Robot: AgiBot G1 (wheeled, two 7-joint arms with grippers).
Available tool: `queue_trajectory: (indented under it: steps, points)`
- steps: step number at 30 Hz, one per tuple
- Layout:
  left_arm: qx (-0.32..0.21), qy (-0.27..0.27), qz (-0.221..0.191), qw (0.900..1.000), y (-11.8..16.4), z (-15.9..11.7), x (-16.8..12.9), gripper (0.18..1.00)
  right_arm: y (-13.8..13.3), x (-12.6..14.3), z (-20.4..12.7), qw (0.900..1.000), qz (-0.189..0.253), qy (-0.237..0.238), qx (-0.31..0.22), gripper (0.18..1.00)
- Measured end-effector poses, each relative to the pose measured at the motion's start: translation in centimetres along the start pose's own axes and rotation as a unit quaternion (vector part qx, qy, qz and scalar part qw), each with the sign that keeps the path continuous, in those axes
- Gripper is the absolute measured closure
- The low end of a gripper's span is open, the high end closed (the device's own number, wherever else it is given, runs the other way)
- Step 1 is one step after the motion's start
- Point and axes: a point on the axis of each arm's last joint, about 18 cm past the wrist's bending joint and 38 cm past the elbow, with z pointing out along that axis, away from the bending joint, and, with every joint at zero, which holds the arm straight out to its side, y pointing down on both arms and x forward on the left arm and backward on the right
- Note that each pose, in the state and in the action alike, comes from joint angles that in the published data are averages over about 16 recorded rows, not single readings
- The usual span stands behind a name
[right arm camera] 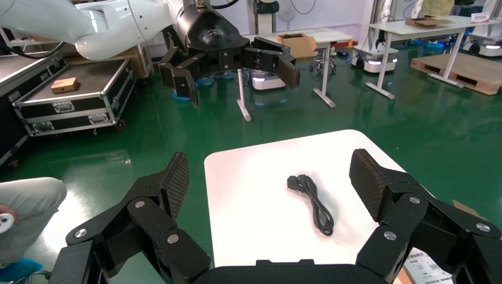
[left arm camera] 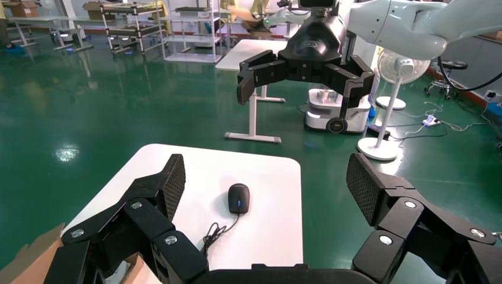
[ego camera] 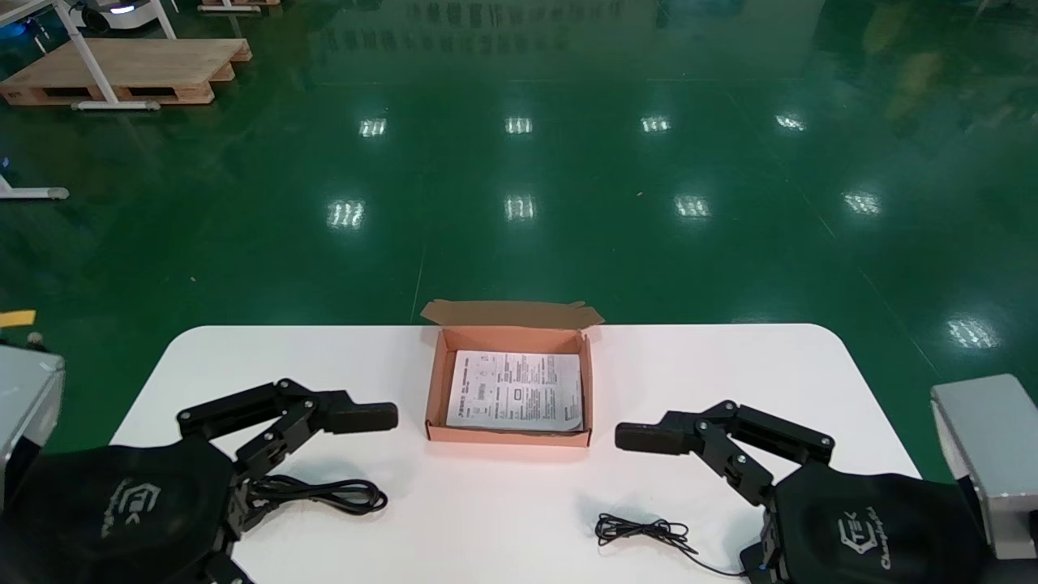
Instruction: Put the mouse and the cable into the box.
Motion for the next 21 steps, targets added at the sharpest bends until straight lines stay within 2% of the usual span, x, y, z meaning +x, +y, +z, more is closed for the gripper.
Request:
queue_trajectory:
  steps: [16, 21]
  points:
    - [-0.001, -0.001, 0.000, 1.0000, 0.0, 0.0, 0.0, 0.183, 0.0, 0.0, 0.0, 1.000, 0.000, 0.000, 0.000, 0.178]
    - [-0.053, -0.001, 0.018, 0.9984, 1.1, -0.1, -0.2, 0.183, 0.3, 0.0, 0.1, 1.000, -0.008, -0.001, -0.015, 0.178]
